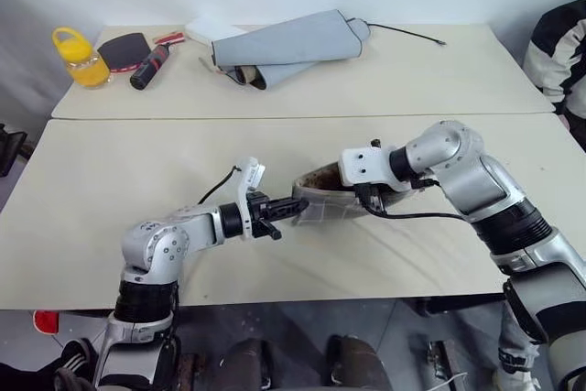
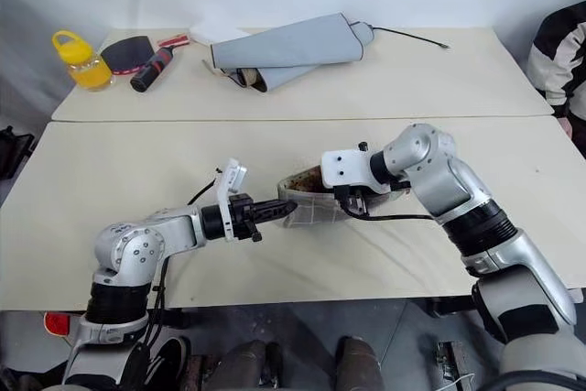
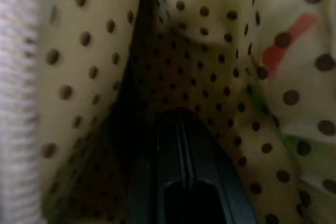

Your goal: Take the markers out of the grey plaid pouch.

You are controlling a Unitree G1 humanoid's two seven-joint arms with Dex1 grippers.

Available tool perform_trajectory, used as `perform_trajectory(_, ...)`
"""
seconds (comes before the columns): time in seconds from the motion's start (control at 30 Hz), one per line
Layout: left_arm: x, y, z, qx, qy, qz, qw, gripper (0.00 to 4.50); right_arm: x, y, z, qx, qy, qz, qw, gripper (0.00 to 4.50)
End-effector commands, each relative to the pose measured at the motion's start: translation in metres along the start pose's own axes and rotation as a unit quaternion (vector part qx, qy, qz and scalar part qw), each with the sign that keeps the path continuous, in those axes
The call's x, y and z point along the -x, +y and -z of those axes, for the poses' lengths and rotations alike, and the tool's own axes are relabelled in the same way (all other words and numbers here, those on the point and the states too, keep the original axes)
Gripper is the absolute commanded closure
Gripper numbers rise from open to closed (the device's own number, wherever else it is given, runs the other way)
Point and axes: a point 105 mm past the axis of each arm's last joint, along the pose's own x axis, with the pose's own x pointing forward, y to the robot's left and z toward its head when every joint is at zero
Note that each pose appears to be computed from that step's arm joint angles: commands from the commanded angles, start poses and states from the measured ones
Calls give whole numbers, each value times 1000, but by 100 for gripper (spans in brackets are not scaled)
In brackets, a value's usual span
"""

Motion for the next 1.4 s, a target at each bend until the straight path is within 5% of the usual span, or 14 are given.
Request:
perform_trajectory(0.03, 0, 1, -7, -13, -13, -5, 1000, 450, 4, 2, 1, -9, -1, -2, 1000, 410)
perform_trajectory(0.17, -2, -3, -5, -25, -11, 0, 1000, 450, 9, 6, -2, -18, -7, -12, 1000, 293)
perform_trajectory(1.0, -9, -14, 1, -41, -12, -1, 999, 450, -34, 27, 20, 1, 11, -38, 999, 293)
perform_trajectory(1.17, -6, -11, 2, -43, -11, -10, 999, 450, -13, 12, 15, -3, -6, -2, 1000, 398)
perform_trajectory(1.4, -6, -12, 3, -46, -12, -11, 999, 450, 26, 2, 0, -33, -48, 30, 998, 398)
